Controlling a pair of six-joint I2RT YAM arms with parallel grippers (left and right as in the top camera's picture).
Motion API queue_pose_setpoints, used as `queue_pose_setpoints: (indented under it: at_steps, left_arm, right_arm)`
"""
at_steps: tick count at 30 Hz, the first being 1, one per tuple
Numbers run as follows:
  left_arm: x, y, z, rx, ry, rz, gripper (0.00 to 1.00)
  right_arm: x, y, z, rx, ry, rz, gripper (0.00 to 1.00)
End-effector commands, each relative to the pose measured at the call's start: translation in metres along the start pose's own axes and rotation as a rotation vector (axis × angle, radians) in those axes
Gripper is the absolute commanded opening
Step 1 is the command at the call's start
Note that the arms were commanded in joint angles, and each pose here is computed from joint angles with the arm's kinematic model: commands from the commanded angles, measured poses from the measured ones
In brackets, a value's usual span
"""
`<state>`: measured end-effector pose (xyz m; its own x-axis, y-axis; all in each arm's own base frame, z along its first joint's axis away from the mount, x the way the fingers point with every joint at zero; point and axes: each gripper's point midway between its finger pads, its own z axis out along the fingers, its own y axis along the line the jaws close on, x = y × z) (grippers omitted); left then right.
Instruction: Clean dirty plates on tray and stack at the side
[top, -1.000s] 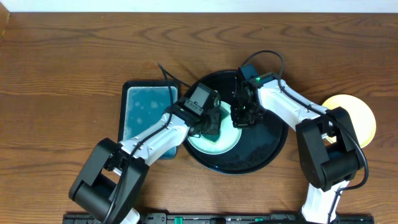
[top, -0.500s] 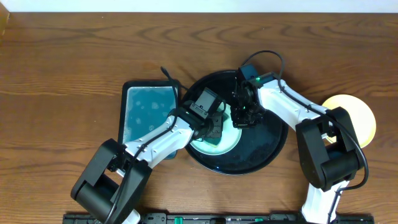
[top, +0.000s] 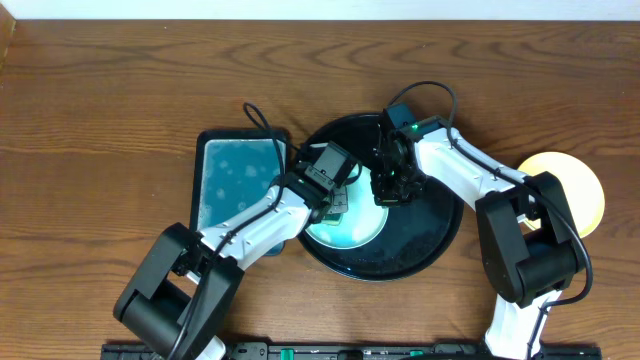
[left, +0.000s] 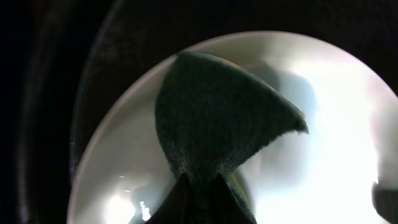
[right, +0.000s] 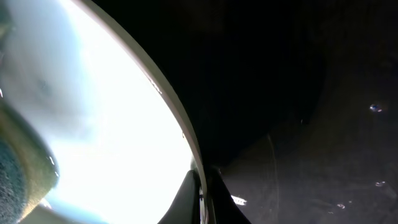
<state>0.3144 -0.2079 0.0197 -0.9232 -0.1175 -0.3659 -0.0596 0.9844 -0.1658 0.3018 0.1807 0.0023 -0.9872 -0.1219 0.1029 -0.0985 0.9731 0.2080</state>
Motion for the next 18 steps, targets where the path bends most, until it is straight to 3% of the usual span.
queue_pose_setpoints:
  at_steps: [1,6,13,18]
  left_arm:
    - [-0.013,0.031,0.006,-0.116,-0.049,-0.109,0.08]
    - [-0.013,0.016,0.007,-0.038,-0.029,-0.073,0.08]
    - [-0.008,-0.055,-0.004,0.339,0.022,0.212,0.08]
    - [0.001,-0.058,-0.005,0.364,0.061,0.222,0.08]
  right_arm:
    - [0.012,-0.001,0.012,0.037,0.04,-0.016,0.01]
    - [0.012,-0.001,0.012,0.037,0.039,-0.016,0.01]
    - [0.012,-0.001,0.012,0.037,0.039,-0.016,0.01]
    - [0.012,-0.001,0.012,0.037,0.039,-0.016,0.01]
